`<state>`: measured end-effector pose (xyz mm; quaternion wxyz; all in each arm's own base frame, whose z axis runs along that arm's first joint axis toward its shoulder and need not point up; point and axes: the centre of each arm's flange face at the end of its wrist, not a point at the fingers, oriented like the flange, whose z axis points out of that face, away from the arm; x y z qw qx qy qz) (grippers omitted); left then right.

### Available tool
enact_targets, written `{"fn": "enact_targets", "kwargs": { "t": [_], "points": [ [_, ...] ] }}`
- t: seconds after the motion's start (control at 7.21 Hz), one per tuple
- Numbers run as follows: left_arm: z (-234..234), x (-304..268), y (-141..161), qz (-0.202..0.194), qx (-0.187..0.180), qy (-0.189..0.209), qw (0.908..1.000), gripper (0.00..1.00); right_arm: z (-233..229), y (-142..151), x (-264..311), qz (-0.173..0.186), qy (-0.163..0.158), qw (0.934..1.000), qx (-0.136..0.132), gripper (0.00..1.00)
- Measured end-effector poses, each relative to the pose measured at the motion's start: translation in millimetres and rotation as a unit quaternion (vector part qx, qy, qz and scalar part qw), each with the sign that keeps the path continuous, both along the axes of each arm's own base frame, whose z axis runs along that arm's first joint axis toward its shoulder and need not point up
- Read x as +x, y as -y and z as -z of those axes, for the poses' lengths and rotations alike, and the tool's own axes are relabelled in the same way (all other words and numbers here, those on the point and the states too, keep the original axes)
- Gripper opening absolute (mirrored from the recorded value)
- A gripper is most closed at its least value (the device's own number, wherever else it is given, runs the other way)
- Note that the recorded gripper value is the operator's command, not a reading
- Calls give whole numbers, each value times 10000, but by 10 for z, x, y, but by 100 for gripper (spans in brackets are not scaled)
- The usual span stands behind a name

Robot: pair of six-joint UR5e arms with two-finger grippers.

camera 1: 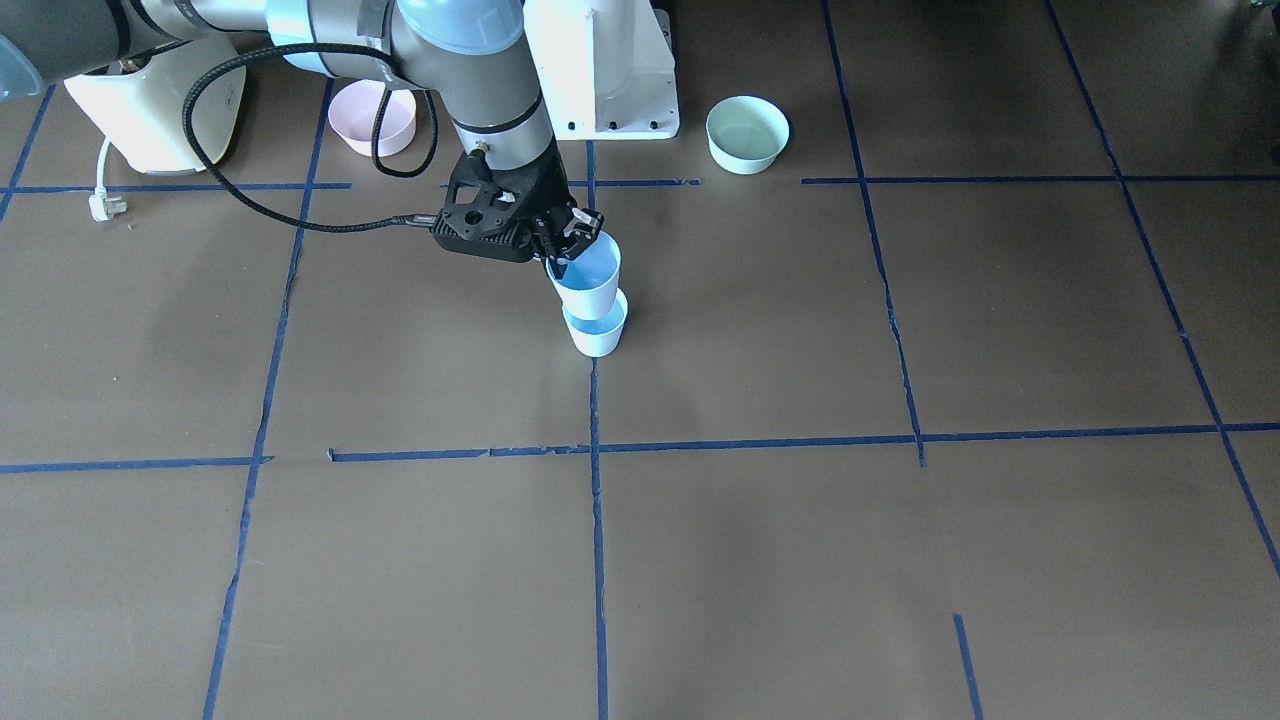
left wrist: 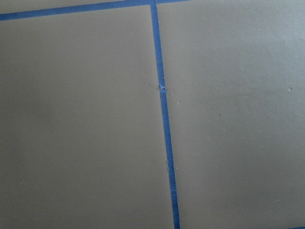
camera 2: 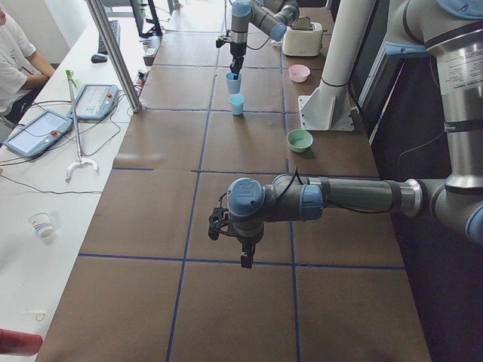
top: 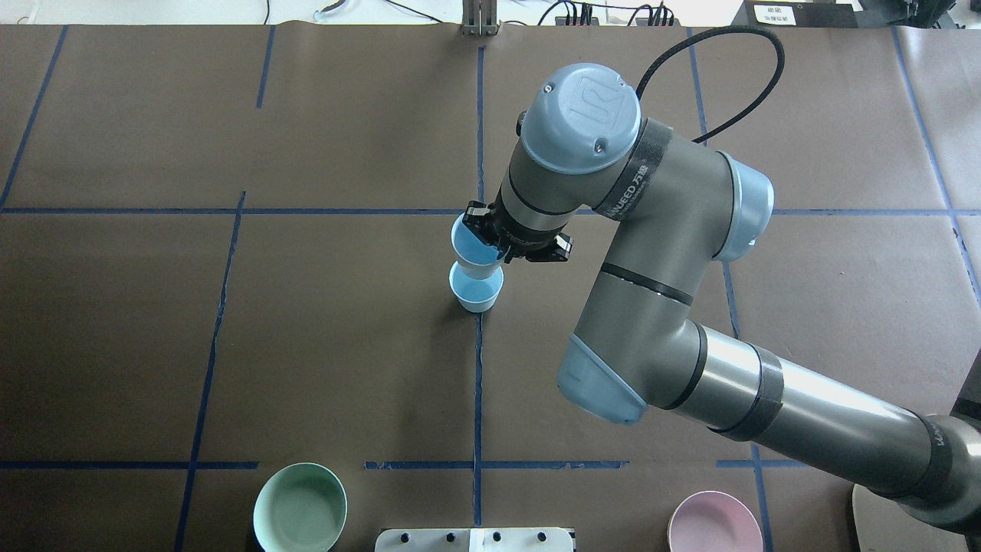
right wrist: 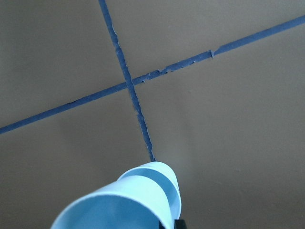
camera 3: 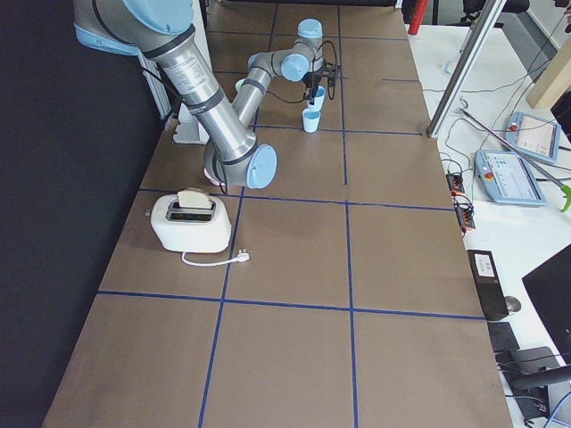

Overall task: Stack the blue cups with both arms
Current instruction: 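Lower the cup into the centre cup and open the right gripper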

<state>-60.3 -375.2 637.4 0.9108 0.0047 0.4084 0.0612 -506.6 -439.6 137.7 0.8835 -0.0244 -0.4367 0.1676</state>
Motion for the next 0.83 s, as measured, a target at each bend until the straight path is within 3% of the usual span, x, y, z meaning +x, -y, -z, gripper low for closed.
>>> {"fn": "enact_targets", "kwargs": {
  "t": [0.14,0.28,0.42,0.83],
  "points": [
    [-6,1,-2,0,-7,-8,10000,100,-32,-45,-111,-28,-71,10000,20,1],
    [-12,1,-2,-1,-11,-11,10000,100,-53,-82,-177,-46,-104,9999,3,74],
    [-15,1,0,0,-15,-11,10000,100,-72,-105,-212,-48,-126,9999,-11,100],
    [-20,2,4,-1,-19,-5,10000,100,-108,-102,-215,-8,-157,9999,30,100]
  ]
}}
